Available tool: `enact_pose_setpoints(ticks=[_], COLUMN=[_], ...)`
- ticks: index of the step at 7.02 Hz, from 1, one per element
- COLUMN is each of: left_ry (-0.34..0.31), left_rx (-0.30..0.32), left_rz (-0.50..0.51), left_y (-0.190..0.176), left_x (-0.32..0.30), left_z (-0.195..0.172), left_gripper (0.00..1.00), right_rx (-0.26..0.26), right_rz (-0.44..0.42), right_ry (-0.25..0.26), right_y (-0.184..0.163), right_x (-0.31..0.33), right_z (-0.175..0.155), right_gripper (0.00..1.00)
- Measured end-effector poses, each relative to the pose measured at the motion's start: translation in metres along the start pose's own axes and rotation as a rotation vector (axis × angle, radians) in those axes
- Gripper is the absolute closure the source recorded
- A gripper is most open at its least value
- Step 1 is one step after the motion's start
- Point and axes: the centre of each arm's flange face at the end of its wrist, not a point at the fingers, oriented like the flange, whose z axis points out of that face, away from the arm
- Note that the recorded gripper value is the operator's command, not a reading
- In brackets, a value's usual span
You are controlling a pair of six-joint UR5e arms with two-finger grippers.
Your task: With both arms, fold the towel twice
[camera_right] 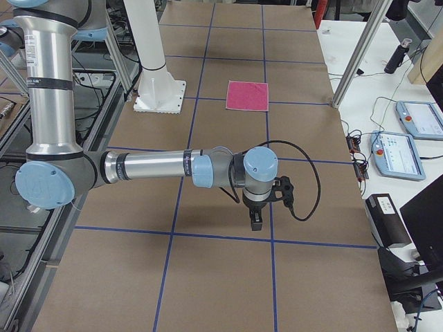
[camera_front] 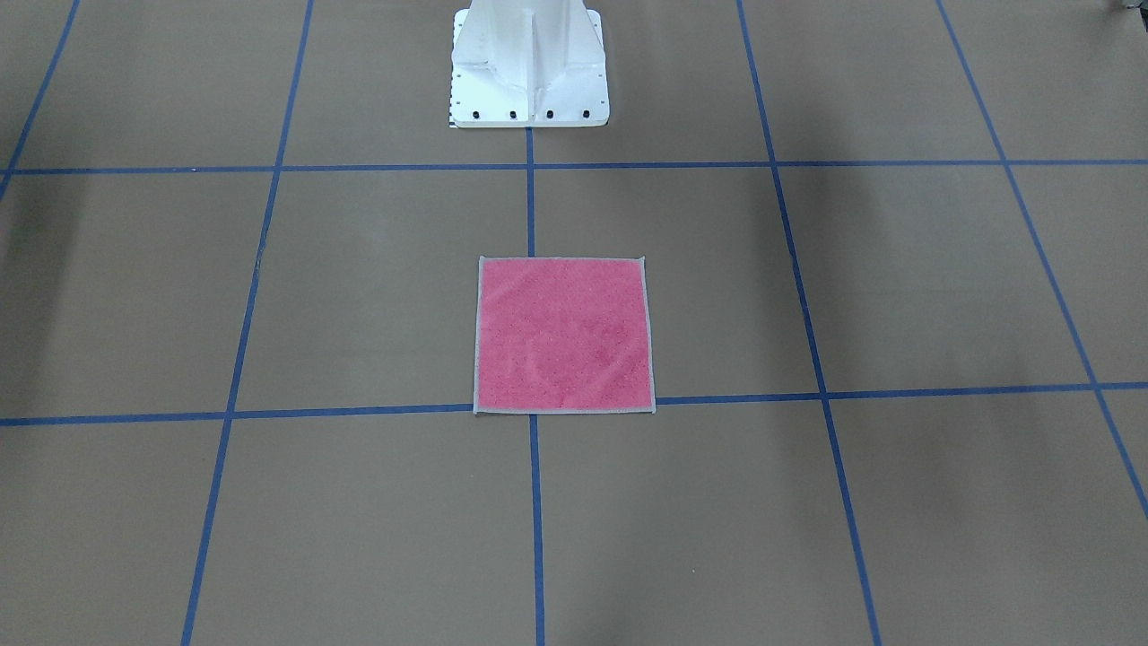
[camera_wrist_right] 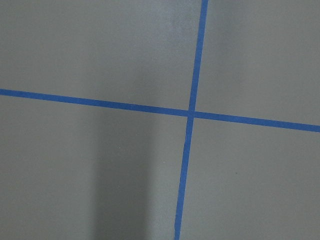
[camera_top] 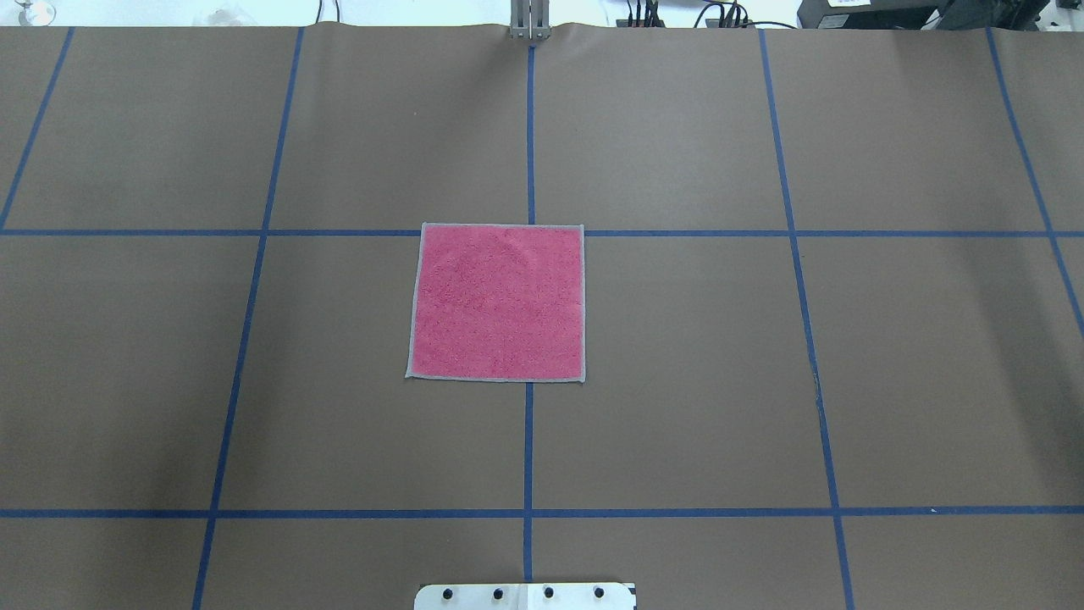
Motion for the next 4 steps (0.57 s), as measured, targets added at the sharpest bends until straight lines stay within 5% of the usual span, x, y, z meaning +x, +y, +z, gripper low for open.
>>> enact_pose_setpoints(ticks=[4], left_ry=[0.000], left_rx=[0.026], left_rz=[0.024], left_y=[-0.018], left_x=[0.013], left_z=[-0.013], left_gripper=[0.00], right_rx=[0.005], right_rz=[-0.005], right_ry=[0.001], right_y=[-0.005], right_x=[-0.003], right_z=[-0.003], right_gripper=[0.00])
